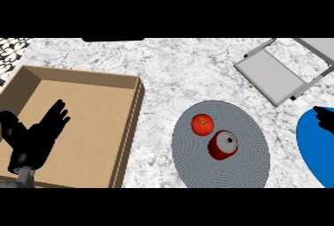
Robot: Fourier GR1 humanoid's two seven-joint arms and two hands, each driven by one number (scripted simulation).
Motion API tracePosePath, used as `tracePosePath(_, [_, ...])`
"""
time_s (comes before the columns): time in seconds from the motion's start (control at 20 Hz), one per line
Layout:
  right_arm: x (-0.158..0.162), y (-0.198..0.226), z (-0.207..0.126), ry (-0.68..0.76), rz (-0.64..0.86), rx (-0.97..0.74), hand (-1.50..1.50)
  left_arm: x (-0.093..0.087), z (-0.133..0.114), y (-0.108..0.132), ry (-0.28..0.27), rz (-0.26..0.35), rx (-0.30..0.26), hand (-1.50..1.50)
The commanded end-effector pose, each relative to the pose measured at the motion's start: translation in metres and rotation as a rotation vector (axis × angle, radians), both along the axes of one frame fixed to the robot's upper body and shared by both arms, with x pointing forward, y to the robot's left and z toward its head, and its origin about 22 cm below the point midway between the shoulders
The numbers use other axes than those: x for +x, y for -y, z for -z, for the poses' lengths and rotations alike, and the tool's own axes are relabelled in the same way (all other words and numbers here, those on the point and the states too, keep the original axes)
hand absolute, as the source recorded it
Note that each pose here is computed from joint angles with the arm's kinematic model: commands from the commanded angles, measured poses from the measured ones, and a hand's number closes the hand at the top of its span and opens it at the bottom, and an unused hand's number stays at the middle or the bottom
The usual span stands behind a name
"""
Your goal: Pick the can from the placemat and place it in the tiered shelf
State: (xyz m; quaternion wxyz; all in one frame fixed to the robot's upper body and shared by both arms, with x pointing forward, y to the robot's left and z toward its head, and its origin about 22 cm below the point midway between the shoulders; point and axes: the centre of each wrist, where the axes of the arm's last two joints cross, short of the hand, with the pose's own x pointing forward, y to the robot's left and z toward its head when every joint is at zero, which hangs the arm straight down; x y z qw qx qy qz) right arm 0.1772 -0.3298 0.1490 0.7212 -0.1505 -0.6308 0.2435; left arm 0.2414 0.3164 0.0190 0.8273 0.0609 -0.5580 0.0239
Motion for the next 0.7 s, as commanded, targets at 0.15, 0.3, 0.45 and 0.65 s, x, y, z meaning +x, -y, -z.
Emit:
tracePosePath(0.15, [-0.008,-0.041,-0.049,-0.081,0.097,-0.133,-1.50,0.000,0.029,0.018,-0.077,0.024,-0.034,0.00])
tracePosePath(0.3, [0.000,-0.058,-0.047,-0.113,0.168,-0.145,-1.50,0.007,0.025,0.027,-0.051,0.047,-0.018,0.00])
tracePosePath(0.45, [0.011,-0.065,-0.042,-0.146,0.207,-0.251,-1.50,0.012,0.019,0.029,-0.051,0.048,-0.033,0.00])
tracePosePath(0.65, [0.013,-0.090,-0.035,-0.241,0.210,-0.255,-1.50,0.001,0.023,0.016,-0.069,0.060,-0.009,0.00])
